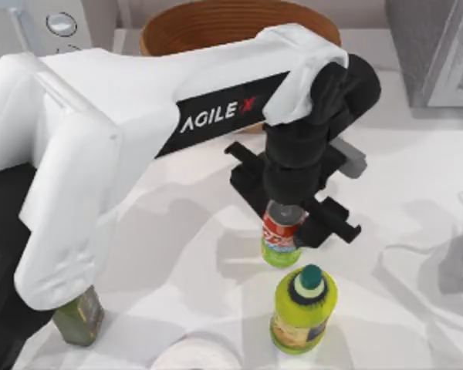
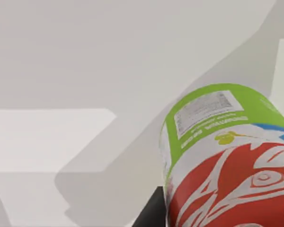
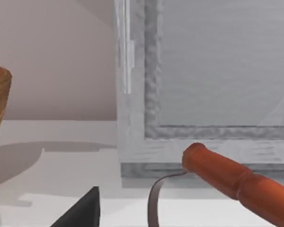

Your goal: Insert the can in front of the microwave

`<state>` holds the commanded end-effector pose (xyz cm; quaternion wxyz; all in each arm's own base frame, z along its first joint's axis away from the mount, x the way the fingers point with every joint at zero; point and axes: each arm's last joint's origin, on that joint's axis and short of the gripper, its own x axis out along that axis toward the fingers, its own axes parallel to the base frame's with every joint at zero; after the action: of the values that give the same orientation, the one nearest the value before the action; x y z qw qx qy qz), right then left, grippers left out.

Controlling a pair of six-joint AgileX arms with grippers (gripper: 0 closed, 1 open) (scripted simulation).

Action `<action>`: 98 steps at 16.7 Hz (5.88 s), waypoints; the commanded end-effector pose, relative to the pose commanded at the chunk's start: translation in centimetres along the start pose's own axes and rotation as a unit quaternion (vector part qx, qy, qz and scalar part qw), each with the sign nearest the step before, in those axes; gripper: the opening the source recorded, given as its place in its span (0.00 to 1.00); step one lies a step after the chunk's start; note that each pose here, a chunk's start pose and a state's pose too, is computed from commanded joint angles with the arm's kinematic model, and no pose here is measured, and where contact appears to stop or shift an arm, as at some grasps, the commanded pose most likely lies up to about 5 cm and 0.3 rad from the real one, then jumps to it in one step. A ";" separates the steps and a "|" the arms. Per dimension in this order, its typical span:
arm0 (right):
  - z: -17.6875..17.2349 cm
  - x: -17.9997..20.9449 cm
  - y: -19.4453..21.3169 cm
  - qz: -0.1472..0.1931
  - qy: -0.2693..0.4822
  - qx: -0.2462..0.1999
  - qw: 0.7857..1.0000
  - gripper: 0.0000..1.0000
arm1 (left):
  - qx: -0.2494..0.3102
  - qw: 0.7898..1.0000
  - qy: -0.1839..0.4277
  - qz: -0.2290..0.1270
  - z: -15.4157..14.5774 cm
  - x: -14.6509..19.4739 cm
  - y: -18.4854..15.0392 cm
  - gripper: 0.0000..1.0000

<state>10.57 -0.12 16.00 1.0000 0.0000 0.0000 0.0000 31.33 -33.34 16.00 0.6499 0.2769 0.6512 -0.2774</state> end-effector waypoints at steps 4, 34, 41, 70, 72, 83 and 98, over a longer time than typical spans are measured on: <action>0.0 0.0 0.0 0.000 0.000 0.000 1.000 1.00 | 0.000 1.000 0.000 0.000 0.0 0.0 0.0 0.00; 0.0 0.0 0.0 0.000 0.000 0.000 1.000 1.00 | -0.061 0.996 0.061 0.027 -4.9 -5.6 13.1 0.00; 0.0 0.0 0.0 0.000 0.000 0.000 1.000 1.00 | -0.253 0.965 0.064 0.012 -17.8 -7.5 30.1 0.00; 0.0 0.0 0.0 0.000 0.000 0.000 1.000 1.00 | -0.383 0.924 -0.002 0.001 -23.1 -4.2 37.1 0.60; 0.0 0.0 0.0 0.000 0.000 0.000 1.000 1.00 | -0.383 0.924 -0.002 0.001 -23.1 -4.2 37.1 0.75; 0.0 0.0 0.0 0.000 0.000 0.000 1.000 1.00 | -0.383 0.924 -0.002 0.001 -23.1 -4.2 37.1 1.00; 0.0 0.0 0.0 0.000 0.000 0.000 1.000 1.00 | -0.383 0.924 -0.002 0.000 -23.2 -8.2 37.2 1.00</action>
<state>10.57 -0.12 16.00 1.0000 0.0000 0.0000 0.0000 42.11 9.11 24.14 0.7075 0.0068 0.7067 -0.0070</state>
